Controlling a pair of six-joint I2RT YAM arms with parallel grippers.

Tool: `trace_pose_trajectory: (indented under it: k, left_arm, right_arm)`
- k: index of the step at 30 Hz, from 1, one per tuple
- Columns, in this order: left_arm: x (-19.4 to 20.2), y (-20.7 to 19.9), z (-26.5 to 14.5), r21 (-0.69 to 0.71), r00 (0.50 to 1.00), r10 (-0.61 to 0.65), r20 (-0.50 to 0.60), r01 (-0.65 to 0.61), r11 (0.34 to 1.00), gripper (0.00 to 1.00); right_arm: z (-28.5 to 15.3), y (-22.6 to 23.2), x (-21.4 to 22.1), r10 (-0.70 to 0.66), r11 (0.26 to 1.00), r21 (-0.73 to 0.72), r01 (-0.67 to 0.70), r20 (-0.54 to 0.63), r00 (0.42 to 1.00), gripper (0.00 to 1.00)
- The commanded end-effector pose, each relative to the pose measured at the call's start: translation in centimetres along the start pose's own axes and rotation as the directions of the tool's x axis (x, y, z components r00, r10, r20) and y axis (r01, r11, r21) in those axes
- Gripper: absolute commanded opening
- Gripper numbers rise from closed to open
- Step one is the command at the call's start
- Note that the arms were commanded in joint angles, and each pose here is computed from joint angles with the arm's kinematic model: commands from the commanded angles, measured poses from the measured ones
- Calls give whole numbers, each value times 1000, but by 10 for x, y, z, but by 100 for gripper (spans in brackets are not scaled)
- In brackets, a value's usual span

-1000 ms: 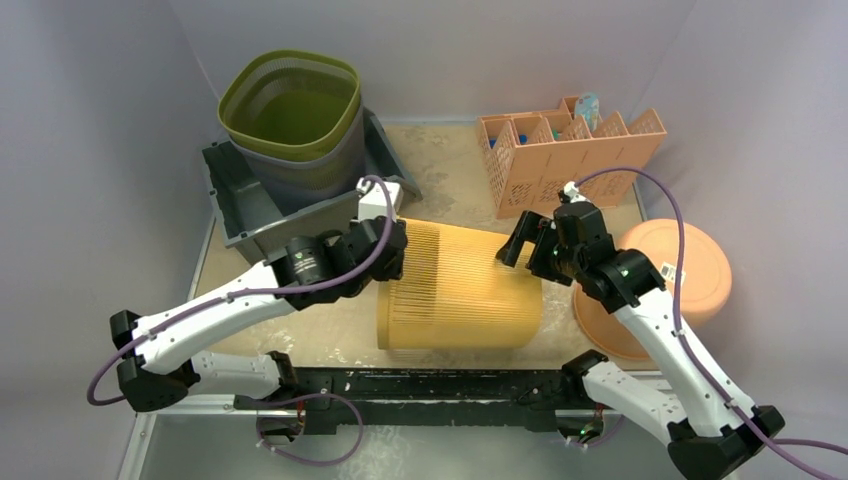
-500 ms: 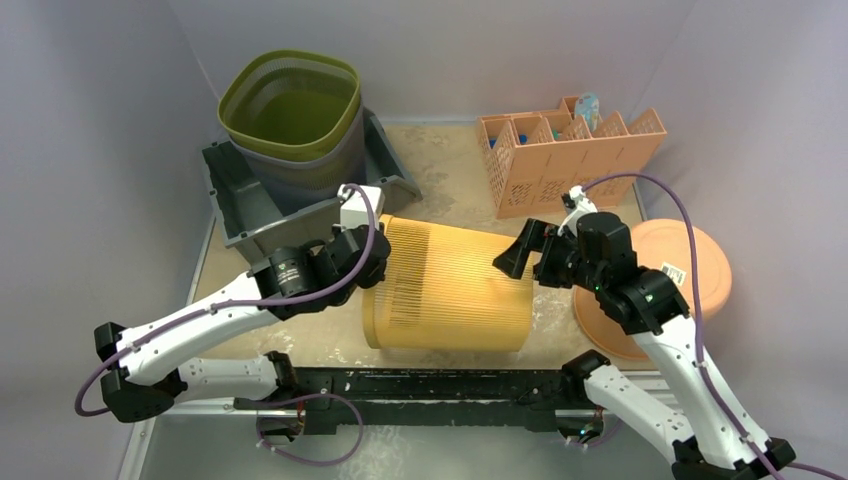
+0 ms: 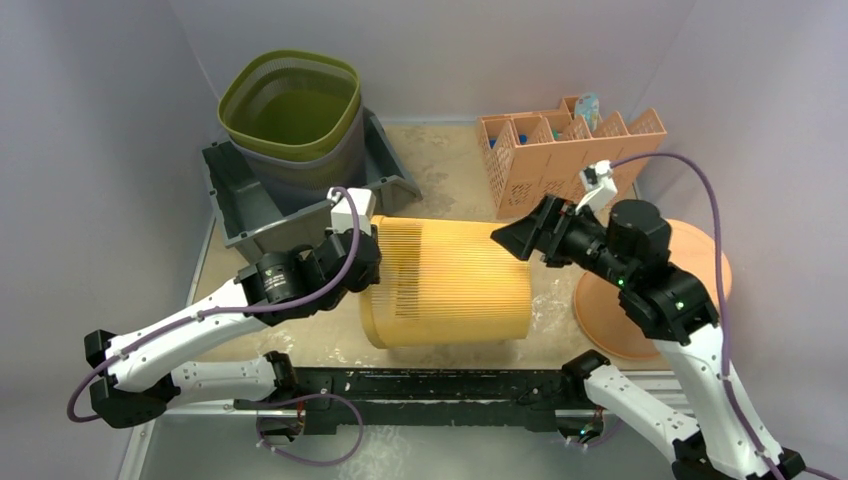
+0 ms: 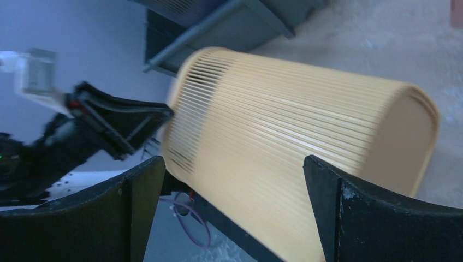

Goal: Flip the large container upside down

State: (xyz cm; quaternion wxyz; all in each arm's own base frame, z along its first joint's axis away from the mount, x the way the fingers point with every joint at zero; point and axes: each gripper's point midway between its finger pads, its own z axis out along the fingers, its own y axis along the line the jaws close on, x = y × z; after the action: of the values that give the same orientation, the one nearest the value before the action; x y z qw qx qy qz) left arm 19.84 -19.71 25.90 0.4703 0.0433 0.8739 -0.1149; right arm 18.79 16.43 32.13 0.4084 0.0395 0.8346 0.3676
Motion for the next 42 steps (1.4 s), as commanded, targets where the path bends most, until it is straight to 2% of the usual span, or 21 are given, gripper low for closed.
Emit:
trace_pose_trajectory:
  k: [1,6,9,11,13,14,16,22,29,32,37,42]
  left_arm:
    - [-11,-20,-4,90,997,-72,23,70,993,25]
    - [-10,-36,9,137,994,-94,51,87,987,26]
    - [-17,-43,13,141,993,-100,68,90,986,26]
    - [-24,-45,10,146,991,-108,84,95,985,26]
    - [-30,-44,7,153,989,-108,98,92,984,26]
    - [-31,-43,5,150,990,-101,100,86,985,26]
    - [-32,-41,3,141,992,-87,92,73,987,26]
    - [-44,-45,-9,175,988,-116,99,98,980,26]
    - [-21,-56,7,181,997,-65,30,59,982,27]
    - [-14,-49,15,149,997,-56,45,49,988,24]
    - [-7,-37,19,100,998,-40,53,35,994,22]
    - [8,-34,28,74,1000,-10,14,9,997,22]
  right_arm:
    - [-25,54,-40,-29,980,-190,55,137,990,100]
    - [-16,64,-42,-59,971,-225,83,111,992,100]
    - [-14,53,-43,-55,985,-159,72,105,993,100]
    - [-17,32,-37,-28,998,-49,32,89,996,100]
    - [-21,-9,-33,-14,987,161,-1,94,995,100]
    - [-26,-35,-32,-6,957,290,-27,112,994,100]
    - [-30,-67,-19,11,901,431,-50,93,996,100]
    - [-29,-119,21,104,782,613,-114,52,993,100]
    - [-9,-118,37,128,827,550,-119,22,992,100]
    - [-4,-118,40,115,842,530,-100,5,993,100]
    - [6,-96,40,68,924,379,-58,-14,998,100]
    - [1,-77,26,6,952,307,-4,-4,1000,100]
